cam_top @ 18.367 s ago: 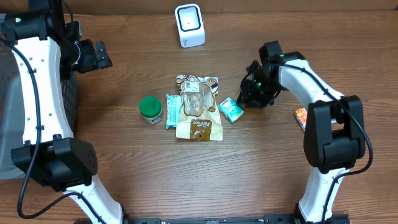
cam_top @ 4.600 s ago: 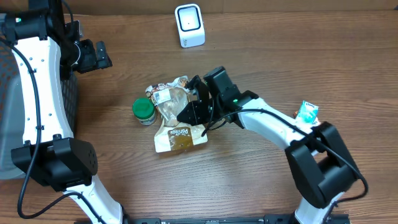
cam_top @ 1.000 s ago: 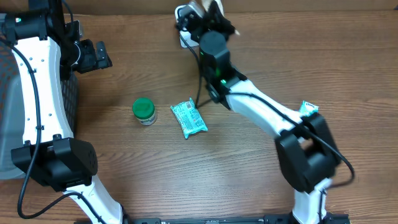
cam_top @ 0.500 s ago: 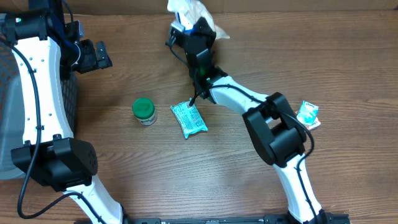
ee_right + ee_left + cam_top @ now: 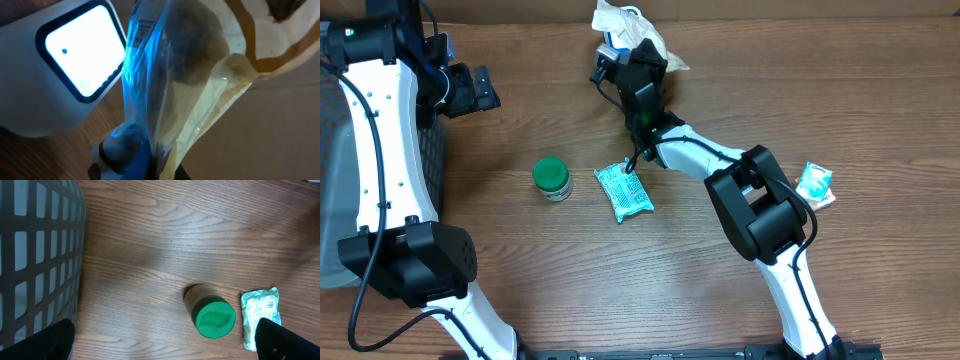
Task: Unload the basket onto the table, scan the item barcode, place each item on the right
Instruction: 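Hold the plastic bag in front of the scanner with the right gripper, then carry the bag right and set it on the Kleenex packs, then reach the right gripper to the flat green packet and grasp it, then lift the green packet and carry it up to the scanner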
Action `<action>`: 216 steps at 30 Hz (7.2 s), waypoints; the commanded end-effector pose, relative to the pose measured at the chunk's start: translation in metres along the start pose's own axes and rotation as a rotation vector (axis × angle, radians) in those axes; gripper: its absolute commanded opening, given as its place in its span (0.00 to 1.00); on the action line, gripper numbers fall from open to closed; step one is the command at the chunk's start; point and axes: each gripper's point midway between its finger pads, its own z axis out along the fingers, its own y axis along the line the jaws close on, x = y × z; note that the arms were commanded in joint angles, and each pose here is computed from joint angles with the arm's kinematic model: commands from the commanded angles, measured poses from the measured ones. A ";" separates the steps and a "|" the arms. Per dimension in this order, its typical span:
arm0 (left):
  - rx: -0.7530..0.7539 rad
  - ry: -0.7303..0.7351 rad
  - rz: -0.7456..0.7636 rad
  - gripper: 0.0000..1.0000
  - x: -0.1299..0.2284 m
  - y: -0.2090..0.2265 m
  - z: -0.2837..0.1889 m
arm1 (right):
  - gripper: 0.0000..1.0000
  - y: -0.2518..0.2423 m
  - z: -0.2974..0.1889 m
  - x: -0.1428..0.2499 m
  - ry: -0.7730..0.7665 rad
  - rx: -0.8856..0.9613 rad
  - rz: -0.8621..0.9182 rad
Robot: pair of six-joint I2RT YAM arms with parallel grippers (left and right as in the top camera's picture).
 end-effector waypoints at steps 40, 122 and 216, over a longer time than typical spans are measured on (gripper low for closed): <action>-0.002 -0.031 0.024 1.00 0.000 0.002 -0.012 | 0.04 -0.136 -0.241 0.052 0.091 -1.182 1.131; -0.002 -0.031 0.024 1.00 0.000 0.002 -0.012 | 0.18 0.106 -0.282 -0.004 0.690 -1.523 1.310; -0.002 -0.031 0.024 0.99 0.000 0.002 -0.012 | 0.04 0.115 -0.215 0.034 0.569 -1.688 1.440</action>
